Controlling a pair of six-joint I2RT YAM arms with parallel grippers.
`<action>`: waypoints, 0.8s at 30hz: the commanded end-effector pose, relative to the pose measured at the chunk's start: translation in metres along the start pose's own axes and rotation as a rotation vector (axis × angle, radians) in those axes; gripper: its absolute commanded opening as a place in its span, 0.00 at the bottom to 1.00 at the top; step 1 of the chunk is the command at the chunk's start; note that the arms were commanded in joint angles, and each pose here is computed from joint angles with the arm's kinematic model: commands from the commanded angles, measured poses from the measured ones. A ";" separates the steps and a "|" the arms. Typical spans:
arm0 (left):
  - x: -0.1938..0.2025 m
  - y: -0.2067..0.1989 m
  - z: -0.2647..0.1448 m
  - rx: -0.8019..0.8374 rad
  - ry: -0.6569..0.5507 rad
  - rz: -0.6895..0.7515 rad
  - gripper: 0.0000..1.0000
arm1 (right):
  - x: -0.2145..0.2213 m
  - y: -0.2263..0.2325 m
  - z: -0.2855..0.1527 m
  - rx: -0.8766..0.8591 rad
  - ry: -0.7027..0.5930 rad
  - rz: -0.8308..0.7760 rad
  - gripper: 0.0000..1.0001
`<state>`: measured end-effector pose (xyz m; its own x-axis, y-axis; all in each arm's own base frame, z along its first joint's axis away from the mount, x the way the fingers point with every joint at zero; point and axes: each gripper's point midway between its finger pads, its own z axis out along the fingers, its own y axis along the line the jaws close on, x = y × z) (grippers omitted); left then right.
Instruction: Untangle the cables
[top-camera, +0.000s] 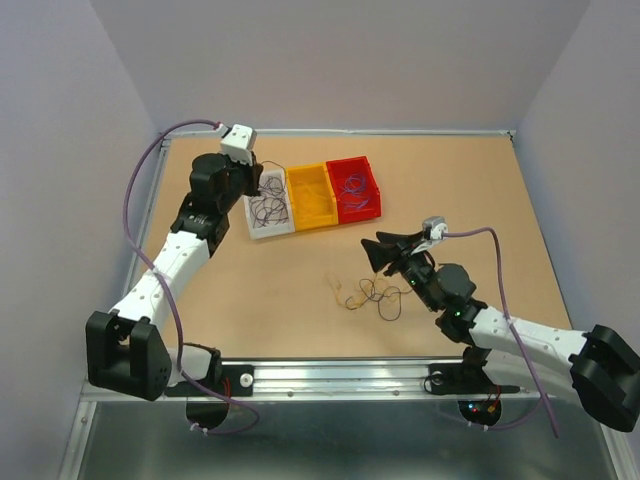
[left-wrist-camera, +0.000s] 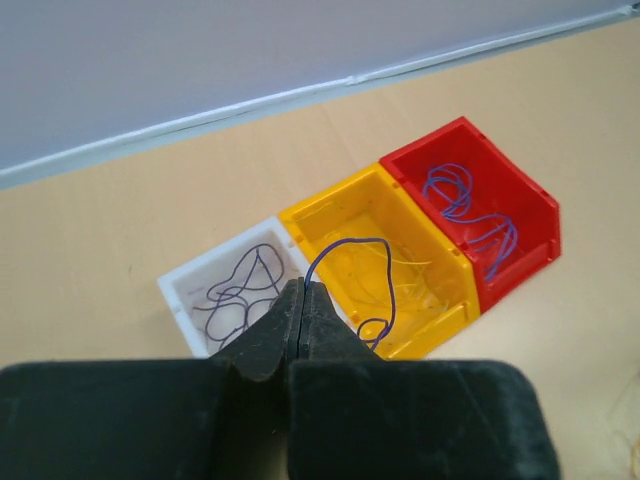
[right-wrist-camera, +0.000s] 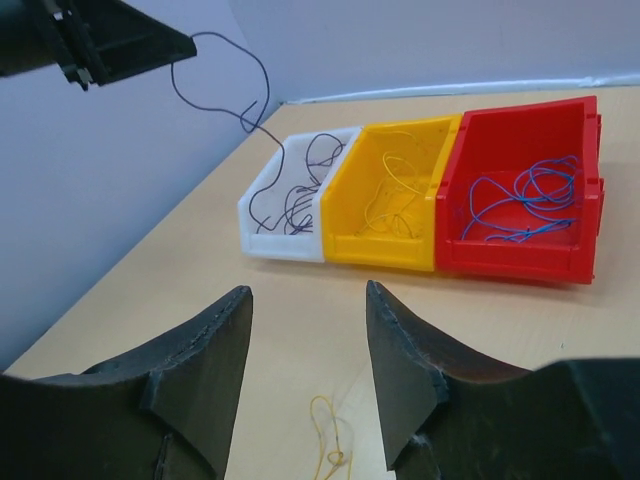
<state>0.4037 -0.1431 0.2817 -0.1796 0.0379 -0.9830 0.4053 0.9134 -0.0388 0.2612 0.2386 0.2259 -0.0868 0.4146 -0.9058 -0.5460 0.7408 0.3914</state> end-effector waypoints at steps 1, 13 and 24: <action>-0.037 0.031 -0.005 -0.120 -0.187 -0.008 0.00 | -0.011 -0.002 -0.005 0.008 -0.052 0.012 0.55; 0.026 0.087 0.050 -0.300 0.067 0.044 0.00 | -0.024 -0.001 -0.010 0.009 -0.084 0.022 0.57; 0.200 0.054 0.102 -0.171 0.658 0.165 0.00 | -0.024 -0.006 -0.010 0.041 -0.079 0.025 0.58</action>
<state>0.4890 -0.1281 0.0811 -0.6019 0.3009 -0.7398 0.3013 0.9434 0.1386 0.2583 0.2254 0.2460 -0.0415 0.4591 -0.8874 -0.5302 0.7427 0.4090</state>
